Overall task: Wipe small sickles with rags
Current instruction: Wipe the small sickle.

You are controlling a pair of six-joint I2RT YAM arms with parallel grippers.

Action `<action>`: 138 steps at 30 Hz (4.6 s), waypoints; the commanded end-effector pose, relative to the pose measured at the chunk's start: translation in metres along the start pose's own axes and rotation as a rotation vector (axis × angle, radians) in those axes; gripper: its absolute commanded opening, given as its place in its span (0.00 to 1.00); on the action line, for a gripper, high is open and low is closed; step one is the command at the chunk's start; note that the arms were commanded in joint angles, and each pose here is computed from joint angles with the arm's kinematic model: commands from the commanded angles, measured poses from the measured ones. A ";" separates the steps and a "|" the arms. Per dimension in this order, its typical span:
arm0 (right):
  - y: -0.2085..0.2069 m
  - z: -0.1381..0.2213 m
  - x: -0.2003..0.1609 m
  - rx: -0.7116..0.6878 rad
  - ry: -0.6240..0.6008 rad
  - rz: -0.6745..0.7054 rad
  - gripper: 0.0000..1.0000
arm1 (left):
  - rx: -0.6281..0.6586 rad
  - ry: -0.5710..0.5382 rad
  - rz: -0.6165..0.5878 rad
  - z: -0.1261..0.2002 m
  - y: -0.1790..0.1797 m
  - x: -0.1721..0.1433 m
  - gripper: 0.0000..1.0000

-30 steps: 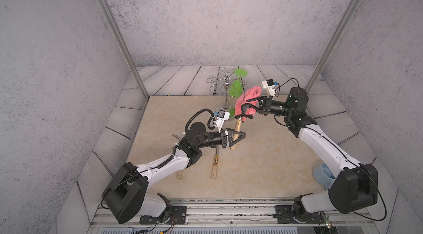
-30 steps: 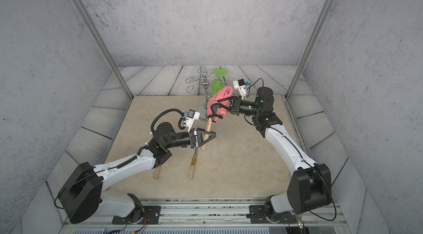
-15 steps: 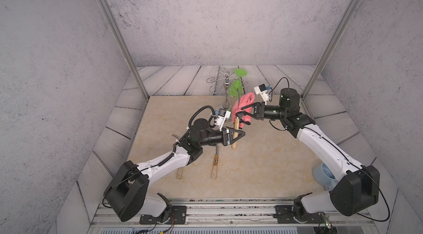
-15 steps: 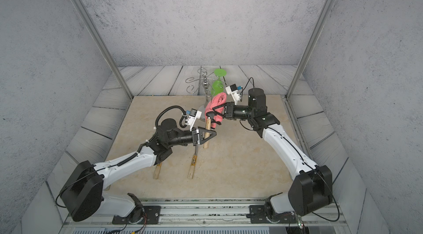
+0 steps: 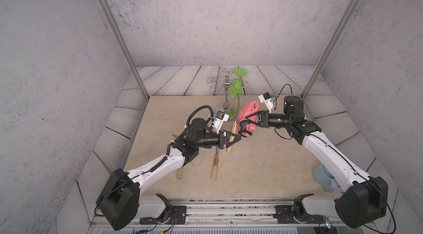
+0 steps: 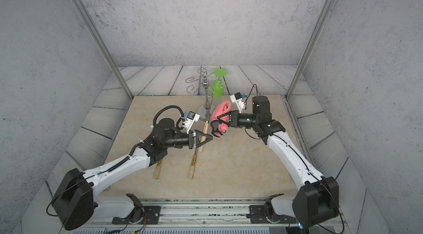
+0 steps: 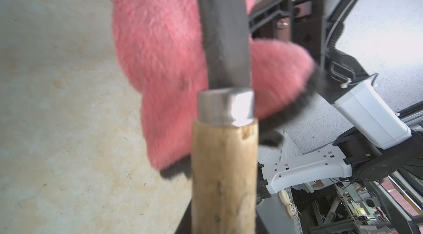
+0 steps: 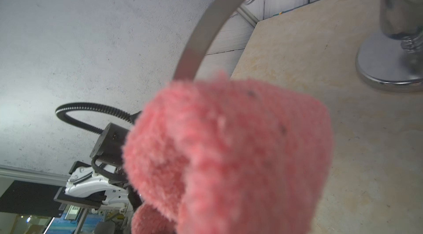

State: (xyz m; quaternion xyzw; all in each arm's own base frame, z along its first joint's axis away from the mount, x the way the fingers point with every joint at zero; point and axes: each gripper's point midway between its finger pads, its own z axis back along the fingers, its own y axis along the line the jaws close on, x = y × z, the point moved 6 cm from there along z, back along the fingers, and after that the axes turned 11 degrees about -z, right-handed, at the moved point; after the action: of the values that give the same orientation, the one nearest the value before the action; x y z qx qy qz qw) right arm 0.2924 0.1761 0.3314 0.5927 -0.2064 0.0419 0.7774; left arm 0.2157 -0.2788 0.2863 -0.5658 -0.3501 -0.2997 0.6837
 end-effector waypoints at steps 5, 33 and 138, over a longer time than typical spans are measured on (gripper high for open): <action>0.009 -0.001 0.042 0.095 -0.046 0.019 0.05 | -0.022 0.024 -0.029 0.011 -0.020 -0.024 0.00; 0.029 -0.024 0.023 0.169 0.075 0.066 0.06 | -0.001 -0.008 -0.095 -0.004 -0.024 -0.022 0.00; 0.047 -0.005 -0.084 -0.290 0.317 0.571 0.08 | -0.112 0.064 -0.012 -0.021 -0.016 -0.010 0.00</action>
State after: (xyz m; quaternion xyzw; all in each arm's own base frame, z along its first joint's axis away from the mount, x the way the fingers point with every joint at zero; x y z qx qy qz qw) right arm 0.2311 0.2076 0.3344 0.3967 -0.2525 0.2642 0.8420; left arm 0.1869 -0.3012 0.2795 -0.6004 -0.3078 -0.3499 0.6498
